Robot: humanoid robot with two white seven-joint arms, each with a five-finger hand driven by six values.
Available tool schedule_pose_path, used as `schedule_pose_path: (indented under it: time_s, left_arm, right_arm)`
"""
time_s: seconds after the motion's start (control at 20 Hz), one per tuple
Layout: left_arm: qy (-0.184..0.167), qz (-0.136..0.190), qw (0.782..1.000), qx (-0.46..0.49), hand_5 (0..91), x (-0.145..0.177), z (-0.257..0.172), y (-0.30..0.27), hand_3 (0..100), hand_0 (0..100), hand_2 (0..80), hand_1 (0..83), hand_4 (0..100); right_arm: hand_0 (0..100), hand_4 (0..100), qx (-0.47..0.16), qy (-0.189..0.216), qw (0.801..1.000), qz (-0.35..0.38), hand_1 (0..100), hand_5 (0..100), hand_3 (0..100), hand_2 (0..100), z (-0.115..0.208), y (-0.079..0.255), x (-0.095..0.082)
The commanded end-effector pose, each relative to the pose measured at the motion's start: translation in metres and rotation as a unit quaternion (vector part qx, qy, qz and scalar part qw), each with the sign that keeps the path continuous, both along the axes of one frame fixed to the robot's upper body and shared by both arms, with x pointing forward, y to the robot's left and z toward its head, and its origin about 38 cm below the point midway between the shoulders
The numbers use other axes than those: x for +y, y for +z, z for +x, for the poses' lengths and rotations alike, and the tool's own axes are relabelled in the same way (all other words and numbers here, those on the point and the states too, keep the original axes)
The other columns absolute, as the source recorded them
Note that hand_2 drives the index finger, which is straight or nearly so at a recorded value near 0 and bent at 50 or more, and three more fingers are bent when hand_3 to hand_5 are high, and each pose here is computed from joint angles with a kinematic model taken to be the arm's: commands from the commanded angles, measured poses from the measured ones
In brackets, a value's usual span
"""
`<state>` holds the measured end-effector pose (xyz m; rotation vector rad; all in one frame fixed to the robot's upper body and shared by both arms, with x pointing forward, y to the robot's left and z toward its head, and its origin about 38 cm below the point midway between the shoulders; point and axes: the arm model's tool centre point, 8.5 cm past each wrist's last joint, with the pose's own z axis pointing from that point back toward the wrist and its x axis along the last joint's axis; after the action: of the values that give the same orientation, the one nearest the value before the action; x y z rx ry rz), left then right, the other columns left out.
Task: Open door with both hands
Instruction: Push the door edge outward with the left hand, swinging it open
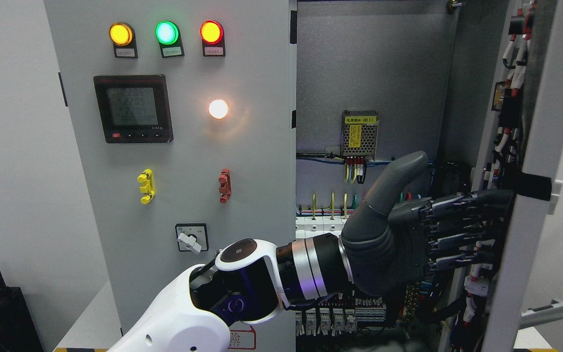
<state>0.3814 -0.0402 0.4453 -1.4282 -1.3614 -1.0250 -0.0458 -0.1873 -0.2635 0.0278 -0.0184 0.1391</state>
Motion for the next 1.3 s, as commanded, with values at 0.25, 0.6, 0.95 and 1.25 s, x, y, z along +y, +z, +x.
schedule_pose_path:
  time_s: [0.25,0.6,0.95,1.25]
  left_arm:
    - [-0.055,0.032,0.998,-0.029,0.0,-0.047,-0.034,0.003,0,0,0.0,0.0,4]
    - [-0.057,0.042,0.997,-0.036,0.0,-0.068,-0.043,0.014,0,0,0.0,0.0,4]
    - [-0.049,0.063,0.996,-0.028,0.0,-0.09,-0.034,0.005,0,0,0.0,0.0,4]
    - [-0.044,0.07,0.996,-0.03,0.0,-0.104,-0.037,-0.002,0,0,0.0,0.0,4]
  right_arm:
    - [0,0,0.0,0.0,1.0,0.0,0,0,0,0,0.0,0.0,0.0]
    - [0,0,0.0,0.0,1.0,0.0,0,0,0,0,0.0,0.0,0.0]
    - [0,0,0.0,0.0,1.0,0.0,0,0,0,0,0.0,0.0,0.0]
    - [0,0,0.0,0.0,1.0,0.0,0,0,0,0,0.0,0.0,0.0]
